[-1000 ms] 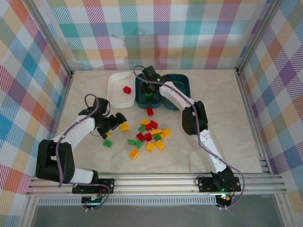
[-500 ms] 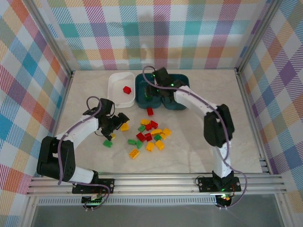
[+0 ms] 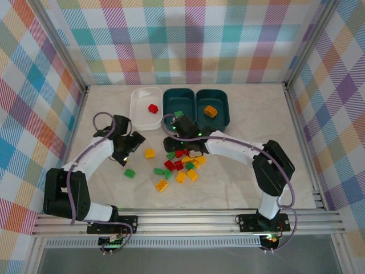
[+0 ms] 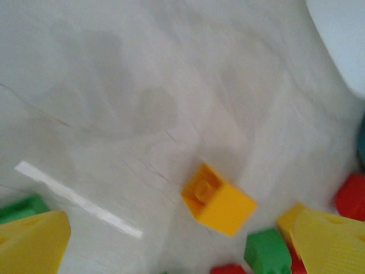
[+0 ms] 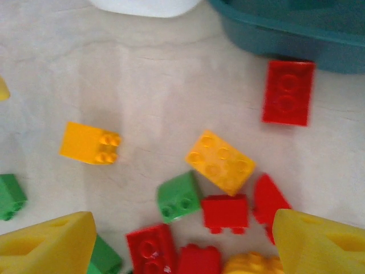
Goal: Sort the legos into containers by color
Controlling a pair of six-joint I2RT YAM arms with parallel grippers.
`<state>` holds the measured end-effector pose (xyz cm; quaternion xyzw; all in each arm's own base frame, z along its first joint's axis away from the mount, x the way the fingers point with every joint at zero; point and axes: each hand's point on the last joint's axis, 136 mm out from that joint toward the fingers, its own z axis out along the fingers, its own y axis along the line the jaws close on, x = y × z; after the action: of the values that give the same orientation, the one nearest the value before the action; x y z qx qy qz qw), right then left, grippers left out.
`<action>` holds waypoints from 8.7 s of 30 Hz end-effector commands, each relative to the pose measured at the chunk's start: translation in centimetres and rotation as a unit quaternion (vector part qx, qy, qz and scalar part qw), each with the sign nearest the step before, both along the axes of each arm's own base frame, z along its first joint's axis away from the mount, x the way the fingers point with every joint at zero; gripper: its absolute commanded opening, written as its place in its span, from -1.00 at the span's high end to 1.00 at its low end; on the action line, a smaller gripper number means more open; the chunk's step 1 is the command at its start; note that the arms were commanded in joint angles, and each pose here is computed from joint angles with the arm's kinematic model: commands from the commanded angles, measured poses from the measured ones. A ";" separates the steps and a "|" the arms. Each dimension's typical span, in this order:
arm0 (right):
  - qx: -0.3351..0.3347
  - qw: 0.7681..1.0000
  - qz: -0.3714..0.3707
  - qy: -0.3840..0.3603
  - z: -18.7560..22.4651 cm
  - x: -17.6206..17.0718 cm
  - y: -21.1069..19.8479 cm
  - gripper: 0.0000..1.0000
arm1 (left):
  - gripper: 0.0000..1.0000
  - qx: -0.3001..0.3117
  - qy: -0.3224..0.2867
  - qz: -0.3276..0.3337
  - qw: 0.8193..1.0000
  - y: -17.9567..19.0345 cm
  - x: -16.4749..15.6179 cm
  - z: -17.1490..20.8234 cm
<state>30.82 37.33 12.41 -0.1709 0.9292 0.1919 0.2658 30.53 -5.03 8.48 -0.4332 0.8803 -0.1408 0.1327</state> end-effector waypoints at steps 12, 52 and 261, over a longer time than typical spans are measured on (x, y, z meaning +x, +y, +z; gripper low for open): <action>-0.028 0.998 0.028 0.040 -6.6 -0.5 11.1 -0.75 | -1.00 -0.056 0.046 0.089 0.993 5.6 -5.5 -2.0; -0.068 0.980 -0.185 -0.039 0.6 19.6 -14.2 0.18 | -0.97 -0.044 0.051 0.019 0.998 1.6 -7.3 -3.5; -0.001 0.971 -0.225 -0.077 -3.5 3.6 -20.0 -0.39 | -0.13 0.186 -0.062 -0.520 0.831 -17.7 0.8 -3.4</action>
<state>33.97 17.10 8.04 0.0219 0.9267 0.1021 0.3610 32.82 -22.86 5.08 0.1073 0.9763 -0.0404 0.1836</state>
